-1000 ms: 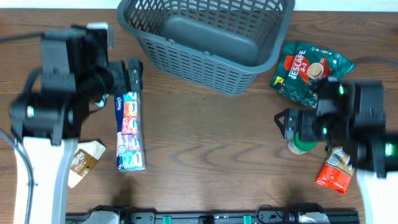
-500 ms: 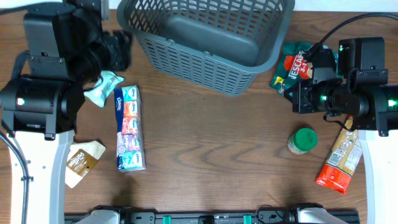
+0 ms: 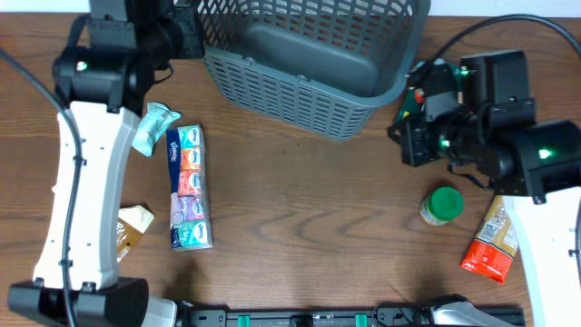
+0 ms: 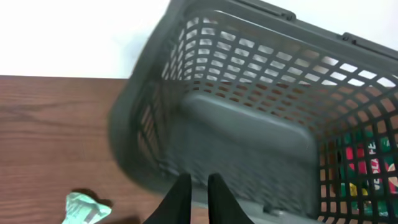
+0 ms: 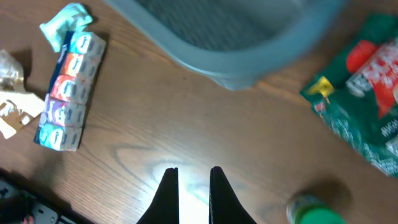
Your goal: Pack container
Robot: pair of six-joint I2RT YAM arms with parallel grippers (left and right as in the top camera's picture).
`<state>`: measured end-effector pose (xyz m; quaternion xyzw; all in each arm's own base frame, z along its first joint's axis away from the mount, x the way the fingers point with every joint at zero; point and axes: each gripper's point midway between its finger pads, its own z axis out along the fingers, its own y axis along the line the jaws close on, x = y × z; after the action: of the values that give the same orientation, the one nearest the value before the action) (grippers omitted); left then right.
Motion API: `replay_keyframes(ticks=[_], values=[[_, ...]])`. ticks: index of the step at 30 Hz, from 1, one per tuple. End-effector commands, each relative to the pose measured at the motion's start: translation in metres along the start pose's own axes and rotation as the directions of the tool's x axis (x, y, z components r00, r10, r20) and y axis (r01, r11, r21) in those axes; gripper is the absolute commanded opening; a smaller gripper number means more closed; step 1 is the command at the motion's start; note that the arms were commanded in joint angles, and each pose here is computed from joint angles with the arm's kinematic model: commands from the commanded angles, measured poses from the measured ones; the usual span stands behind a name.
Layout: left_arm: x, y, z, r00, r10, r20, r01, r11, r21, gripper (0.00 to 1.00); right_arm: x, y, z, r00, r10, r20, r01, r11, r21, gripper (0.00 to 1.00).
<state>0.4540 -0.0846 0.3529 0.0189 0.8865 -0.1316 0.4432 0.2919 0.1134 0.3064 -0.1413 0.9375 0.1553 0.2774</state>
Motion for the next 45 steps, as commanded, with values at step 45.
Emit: replay_keyframes(ticks=[45], values=[[0.061, -0.004, 0.09, 0.961, 0.129, -0.244, -0.126, 0.992, 0.028, 0.08, -0.038, -0.013, 0.104, 0.97, -0.224, -0.092, 0.237, 0.955, 0.181, 0.01]])
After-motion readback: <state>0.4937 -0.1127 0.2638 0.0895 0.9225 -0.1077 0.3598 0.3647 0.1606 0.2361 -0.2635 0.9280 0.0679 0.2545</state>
